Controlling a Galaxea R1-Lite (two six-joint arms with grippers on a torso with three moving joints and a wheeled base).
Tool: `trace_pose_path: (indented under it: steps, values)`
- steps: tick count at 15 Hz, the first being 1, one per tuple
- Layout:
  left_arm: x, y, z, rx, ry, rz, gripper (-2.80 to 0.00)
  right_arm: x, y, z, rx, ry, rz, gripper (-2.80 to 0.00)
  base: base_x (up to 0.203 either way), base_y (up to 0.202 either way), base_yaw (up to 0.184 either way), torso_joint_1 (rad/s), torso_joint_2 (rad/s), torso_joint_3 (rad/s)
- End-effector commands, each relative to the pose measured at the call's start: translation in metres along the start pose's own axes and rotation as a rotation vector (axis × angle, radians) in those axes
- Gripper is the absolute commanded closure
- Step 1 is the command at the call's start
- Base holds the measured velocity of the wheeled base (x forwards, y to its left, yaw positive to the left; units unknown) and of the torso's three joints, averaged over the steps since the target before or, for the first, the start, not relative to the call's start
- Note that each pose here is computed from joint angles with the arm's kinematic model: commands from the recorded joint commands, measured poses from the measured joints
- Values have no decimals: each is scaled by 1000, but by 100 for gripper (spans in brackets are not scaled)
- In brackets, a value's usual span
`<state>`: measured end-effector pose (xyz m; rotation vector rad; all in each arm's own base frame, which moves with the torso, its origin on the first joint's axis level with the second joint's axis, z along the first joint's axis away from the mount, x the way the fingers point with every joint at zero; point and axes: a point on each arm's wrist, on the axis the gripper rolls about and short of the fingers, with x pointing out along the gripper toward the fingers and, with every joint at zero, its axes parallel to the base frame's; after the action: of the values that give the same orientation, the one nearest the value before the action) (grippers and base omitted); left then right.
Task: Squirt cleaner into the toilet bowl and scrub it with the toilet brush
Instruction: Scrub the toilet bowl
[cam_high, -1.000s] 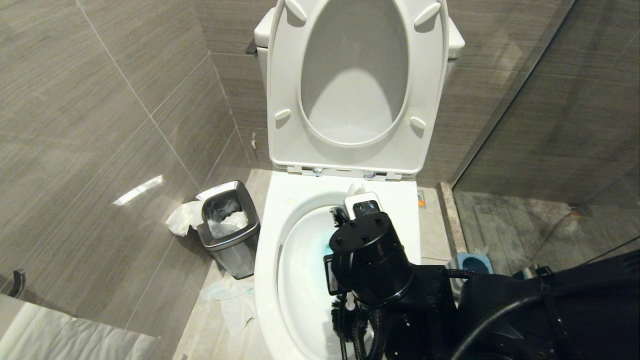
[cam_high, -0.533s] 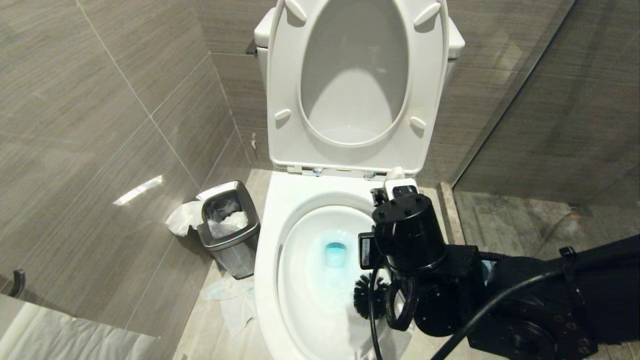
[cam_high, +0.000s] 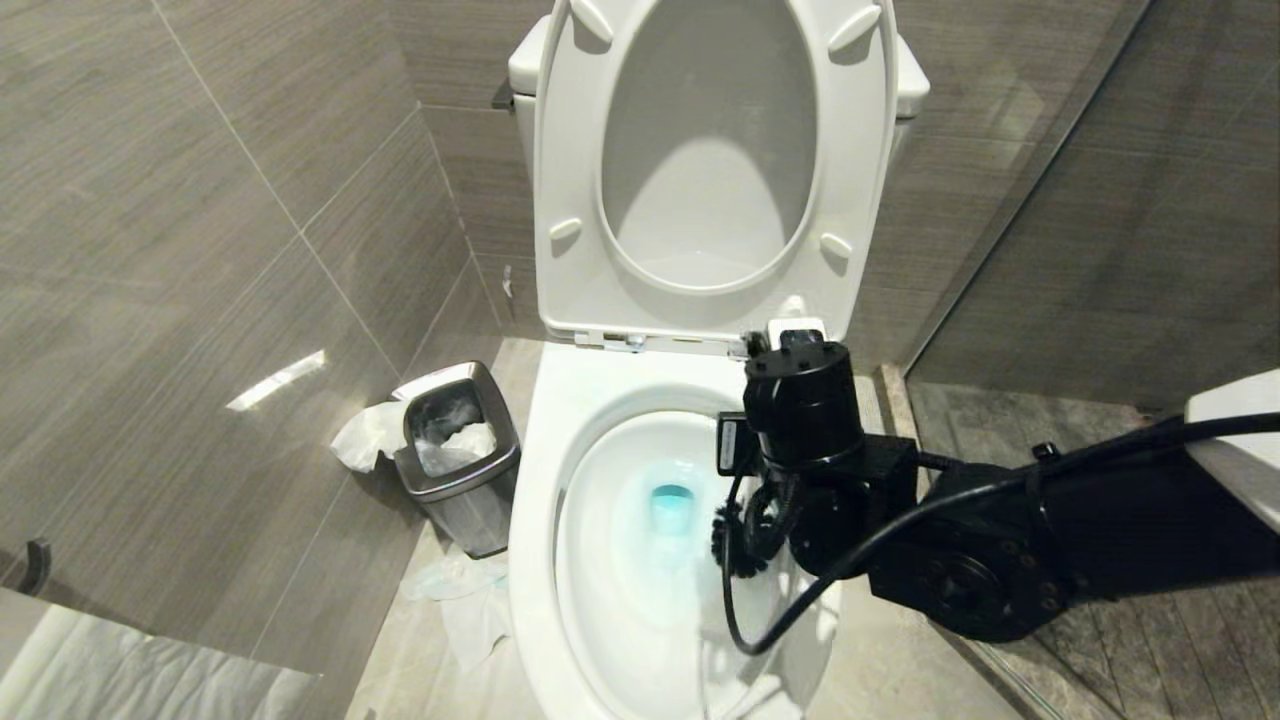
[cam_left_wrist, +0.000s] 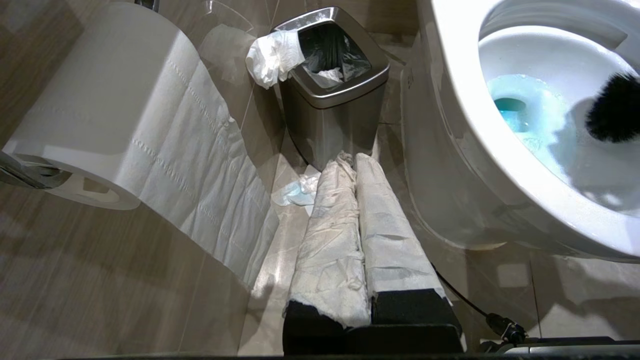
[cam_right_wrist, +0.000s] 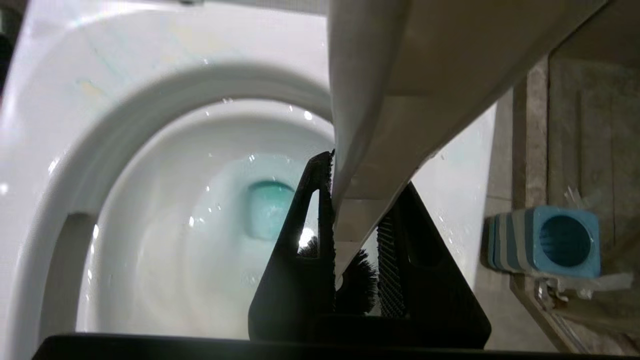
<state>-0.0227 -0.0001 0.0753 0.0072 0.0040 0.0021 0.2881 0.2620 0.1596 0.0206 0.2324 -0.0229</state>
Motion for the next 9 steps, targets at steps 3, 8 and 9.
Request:
trace_pose_path:
  steps: [3,8,9]
  values:
    - [0,0,0,0,1,1,0,33,23,1,-4,-34,-7,0,0,0,0,0,0,0]
    - [0,0,0,0,3,1,0,57,45,4,-18,-75,1,0,0,0,0,0,0,0]
    - [0,0,0,0,2,1,0,60,49,3,-21,-79,4,0,0,0,0,0,0,0]
